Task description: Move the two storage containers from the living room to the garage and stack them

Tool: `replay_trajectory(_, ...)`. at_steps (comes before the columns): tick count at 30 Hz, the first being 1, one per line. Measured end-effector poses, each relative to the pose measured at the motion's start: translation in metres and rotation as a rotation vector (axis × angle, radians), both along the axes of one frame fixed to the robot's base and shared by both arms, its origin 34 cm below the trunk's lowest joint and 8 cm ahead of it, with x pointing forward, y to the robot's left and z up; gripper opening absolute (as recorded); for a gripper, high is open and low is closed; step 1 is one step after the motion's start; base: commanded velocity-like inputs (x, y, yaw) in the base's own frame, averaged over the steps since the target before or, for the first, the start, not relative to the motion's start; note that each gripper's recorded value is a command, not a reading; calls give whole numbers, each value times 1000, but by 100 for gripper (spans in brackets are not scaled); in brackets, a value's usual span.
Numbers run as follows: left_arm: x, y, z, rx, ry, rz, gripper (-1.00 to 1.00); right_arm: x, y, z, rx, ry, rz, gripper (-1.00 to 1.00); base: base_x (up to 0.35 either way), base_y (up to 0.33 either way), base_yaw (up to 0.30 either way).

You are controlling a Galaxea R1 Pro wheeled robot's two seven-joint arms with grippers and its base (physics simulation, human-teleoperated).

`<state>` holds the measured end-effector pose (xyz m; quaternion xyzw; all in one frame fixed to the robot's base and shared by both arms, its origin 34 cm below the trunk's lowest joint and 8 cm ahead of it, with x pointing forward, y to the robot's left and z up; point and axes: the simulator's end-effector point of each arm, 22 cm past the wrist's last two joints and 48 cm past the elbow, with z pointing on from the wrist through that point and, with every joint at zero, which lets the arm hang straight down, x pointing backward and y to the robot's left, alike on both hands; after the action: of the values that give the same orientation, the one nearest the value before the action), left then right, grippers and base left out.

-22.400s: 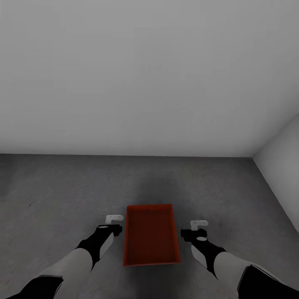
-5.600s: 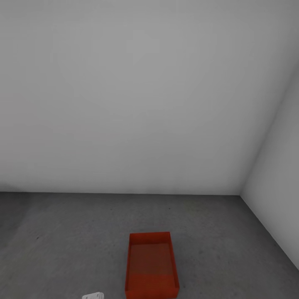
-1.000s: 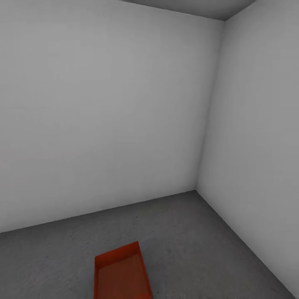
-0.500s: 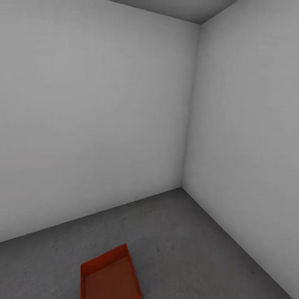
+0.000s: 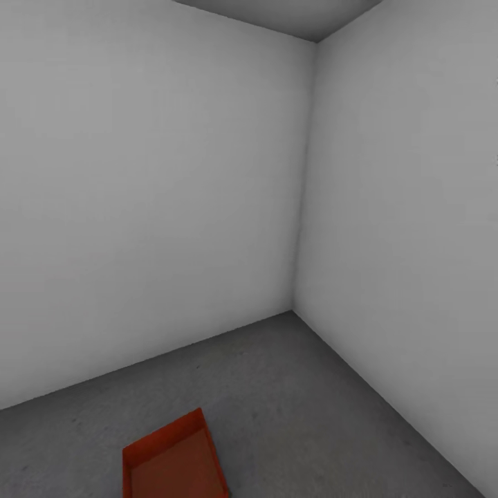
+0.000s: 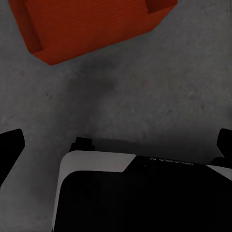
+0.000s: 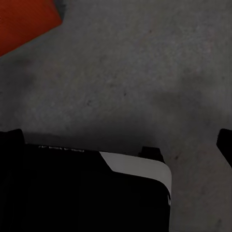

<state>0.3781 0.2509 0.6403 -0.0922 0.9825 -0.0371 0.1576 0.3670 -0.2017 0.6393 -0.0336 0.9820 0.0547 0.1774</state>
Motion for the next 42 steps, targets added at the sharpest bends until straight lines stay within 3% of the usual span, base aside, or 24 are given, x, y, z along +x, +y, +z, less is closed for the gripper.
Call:
replay_trajectory(10,0,0,0,0,0,0,100,-1,-5,-1,-6,3,-2,100,0,0,-33)
replay_trajectory(29,0,0,0,0,0,0,100,-5,-6,-2,-7,14,-2,100,0,0,-231)
replay_trajectory(33,0,0,0,0,0,0,100,-10,-7,-4,-9,23,-1,100,0,0,-257)
replay_trajectory(34,0,0,0,0,0,0,100,-27,-8,-8,-11,49,1,100,0,0,-264)
replay_trajectory(37,0,0,0,0,0,0,100,-40,-8,-12,-12,66,4,100,0,0,-206)
replay_trajectory(42,0,0,0,0,0,0,100,-41,-10,-12,-15,67,4,100,0,0,-162)
